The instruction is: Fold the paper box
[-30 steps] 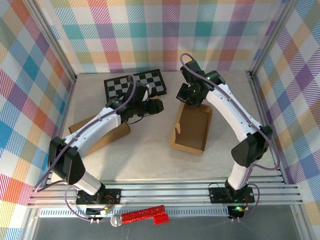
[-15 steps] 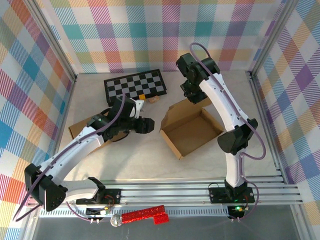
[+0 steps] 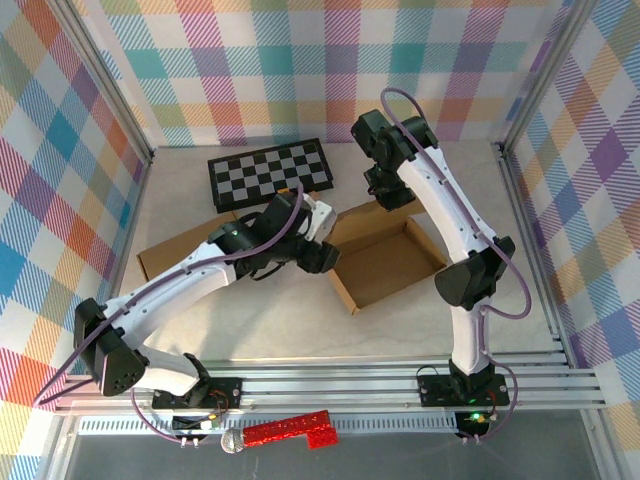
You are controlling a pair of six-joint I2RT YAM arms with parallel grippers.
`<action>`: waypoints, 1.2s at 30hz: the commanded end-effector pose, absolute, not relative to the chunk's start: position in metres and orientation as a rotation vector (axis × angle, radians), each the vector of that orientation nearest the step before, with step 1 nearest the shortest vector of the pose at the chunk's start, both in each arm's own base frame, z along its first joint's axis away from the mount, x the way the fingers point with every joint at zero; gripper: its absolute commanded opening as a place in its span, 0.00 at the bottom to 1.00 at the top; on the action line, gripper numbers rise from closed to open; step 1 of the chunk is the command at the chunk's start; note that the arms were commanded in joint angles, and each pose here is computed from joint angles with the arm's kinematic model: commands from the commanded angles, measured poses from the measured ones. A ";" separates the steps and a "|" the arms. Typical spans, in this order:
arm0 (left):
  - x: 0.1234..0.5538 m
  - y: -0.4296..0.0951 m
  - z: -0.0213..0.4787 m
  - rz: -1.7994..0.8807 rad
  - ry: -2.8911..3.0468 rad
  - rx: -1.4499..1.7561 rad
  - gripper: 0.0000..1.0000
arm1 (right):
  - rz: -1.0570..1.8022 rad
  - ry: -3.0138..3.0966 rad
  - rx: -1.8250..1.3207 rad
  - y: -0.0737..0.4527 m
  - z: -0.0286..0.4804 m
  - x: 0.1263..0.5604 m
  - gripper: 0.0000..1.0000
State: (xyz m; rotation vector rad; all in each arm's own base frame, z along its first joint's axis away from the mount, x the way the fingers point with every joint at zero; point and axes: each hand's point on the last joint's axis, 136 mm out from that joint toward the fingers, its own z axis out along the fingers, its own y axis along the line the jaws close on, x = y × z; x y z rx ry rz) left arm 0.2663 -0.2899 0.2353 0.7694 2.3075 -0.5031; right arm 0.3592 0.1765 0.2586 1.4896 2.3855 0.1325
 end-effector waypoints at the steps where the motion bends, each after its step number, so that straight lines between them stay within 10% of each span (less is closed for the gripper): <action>1: 0.282 -0.286 0.240 -0.370 2.295 0.769 0.67 | 0.078 2.403 1.509 0.170 0.259 0.344 0.00; 21: 0.301 -0.299 0.219 -0.261 2.364 0.850 0.07 | 0.148 2.428 1.395 0.176 0.264 0.354 0.02; 28: 0.301 -0.276 0.236 -0.299 2.312 0.936 0.00 | 0.322 2.378 0.535 0.190 0.329 0.393 0.67; 36: 0.299 -0.237 0.240 -0.364 2.228 1.127 0.00 | 0.393 2.114 -0.417 0.166 0.367 0.359 0.79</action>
